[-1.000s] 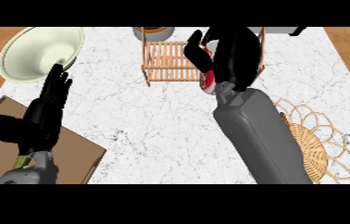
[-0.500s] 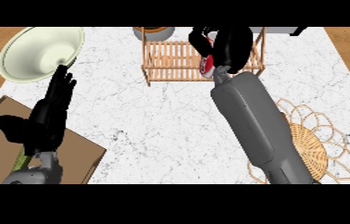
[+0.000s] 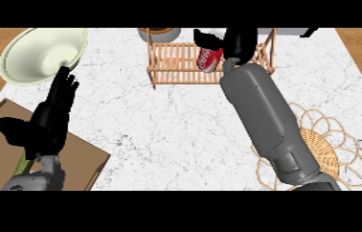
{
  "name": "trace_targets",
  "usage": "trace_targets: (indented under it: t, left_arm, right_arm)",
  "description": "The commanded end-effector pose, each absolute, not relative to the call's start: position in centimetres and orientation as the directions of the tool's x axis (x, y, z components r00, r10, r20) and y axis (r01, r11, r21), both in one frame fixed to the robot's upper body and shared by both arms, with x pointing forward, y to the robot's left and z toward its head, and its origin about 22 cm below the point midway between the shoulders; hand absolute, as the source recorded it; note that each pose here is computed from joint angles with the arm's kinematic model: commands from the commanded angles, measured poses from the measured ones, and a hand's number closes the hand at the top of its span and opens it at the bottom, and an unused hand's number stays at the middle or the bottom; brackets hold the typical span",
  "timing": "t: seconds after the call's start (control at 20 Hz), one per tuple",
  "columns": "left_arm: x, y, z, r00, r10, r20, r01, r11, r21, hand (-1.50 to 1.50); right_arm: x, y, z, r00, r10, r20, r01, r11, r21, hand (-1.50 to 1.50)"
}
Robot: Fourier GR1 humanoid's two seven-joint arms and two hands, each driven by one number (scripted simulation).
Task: Pick the can from the placemat and place it in the tiered shelf
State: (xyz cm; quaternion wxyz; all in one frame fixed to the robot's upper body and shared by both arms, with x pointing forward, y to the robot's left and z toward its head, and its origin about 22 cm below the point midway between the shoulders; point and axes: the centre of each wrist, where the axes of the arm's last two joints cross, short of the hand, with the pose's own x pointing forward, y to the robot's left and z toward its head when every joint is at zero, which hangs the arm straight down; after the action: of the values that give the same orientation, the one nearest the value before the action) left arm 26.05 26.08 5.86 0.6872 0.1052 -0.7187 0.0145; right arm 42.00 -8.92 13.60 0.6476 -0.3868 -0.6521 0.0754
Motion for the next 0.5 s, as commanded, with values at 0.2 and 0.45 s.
trace_targets:
  t: [0.2, 0.45]
  left_arm:
    - [26.0, 27.8, 5.5, -0.022, -0.143, 0.989, -0.177, 0.975, 0.137, 0.00]
    - [25.5, 27.2, 6.2, -0.024, -0.125, 0.992, -0.182, 0.976, 0.118, 0.00]
  right_arm:
    - [43.2, -10.1, 13.4, 0.005, 0.548, 0.836, 0.447, 0.747, -0.492, -1.50]
    - [41.4, -10.3, 17.0, -0.044, 0.448, 0.893, 0.521, 0.773, -0.362, -1.50]
